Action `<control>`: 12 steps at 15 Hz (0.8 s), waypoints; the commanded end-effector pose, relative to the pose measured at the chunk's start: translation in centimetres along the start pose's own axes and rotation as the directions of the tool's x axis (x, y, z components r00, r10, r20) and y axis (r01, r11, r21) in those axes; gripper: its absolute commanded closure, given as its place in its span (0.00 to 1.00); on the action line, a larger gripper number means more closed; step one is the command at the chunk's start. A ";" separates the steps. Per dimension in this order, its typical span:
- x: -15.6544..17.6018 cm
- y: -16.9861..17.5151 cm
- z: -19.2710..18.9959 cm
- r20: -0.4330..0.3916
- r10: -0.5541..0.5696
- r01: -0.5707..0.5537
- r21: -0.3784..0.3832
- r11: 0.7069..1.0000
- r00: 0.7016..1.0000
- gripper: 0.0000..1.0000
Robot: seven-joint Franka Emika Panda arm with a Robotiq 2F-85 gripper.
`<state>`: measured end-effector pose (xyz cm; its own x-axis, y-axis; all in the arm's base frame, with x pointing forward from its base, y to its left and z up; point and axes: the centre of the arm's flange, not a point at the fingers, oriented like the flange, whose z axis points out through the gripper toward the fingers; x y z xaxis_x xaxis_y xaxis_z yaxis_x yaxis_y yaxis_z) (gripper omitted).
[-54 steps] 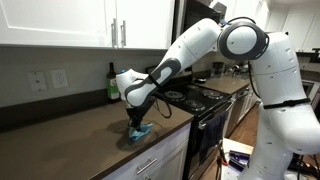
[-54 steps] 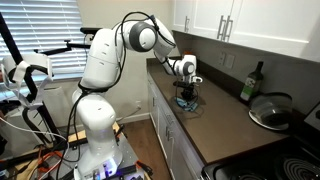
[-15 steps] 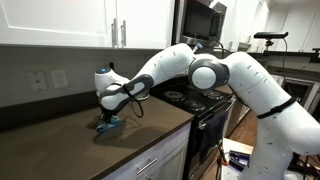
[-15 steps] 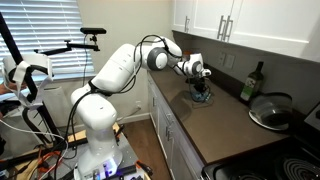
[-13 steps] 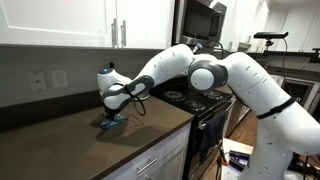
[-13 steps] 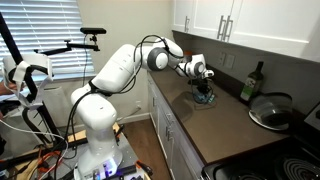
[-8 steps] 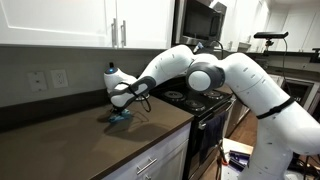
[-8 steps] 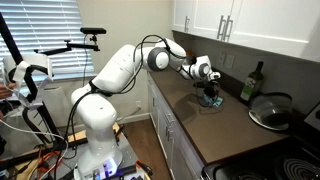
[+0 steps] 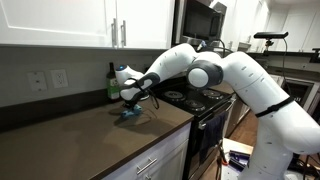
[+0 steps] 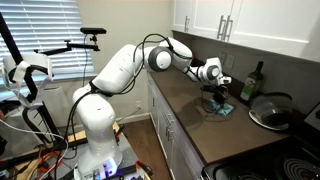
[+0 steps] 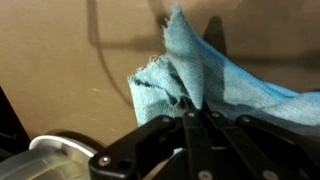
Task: Use the cloth to wipe the counter
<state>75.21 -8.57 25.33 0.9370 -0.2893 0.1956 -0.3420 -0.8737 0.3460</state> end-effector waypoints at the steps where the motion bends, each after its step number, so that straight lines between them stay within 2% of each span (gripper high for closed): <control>1: -1.8 4.0 0.9 0.087 0.102 -0.104 0.020 0.994 0.991 0.97; 7: -4.0 8.6 2.1 0.227 0.190 -0.200 0.022 0.980 0.955 0.97; 12: -7.1 9.6 1.6 0.325 0.174 -0.181 -0.010 0.983 0.929 0.97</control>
<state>68.50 -16.44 25.06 0.8533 -0.5214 0.0033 -0.4943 -0.8069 0.3235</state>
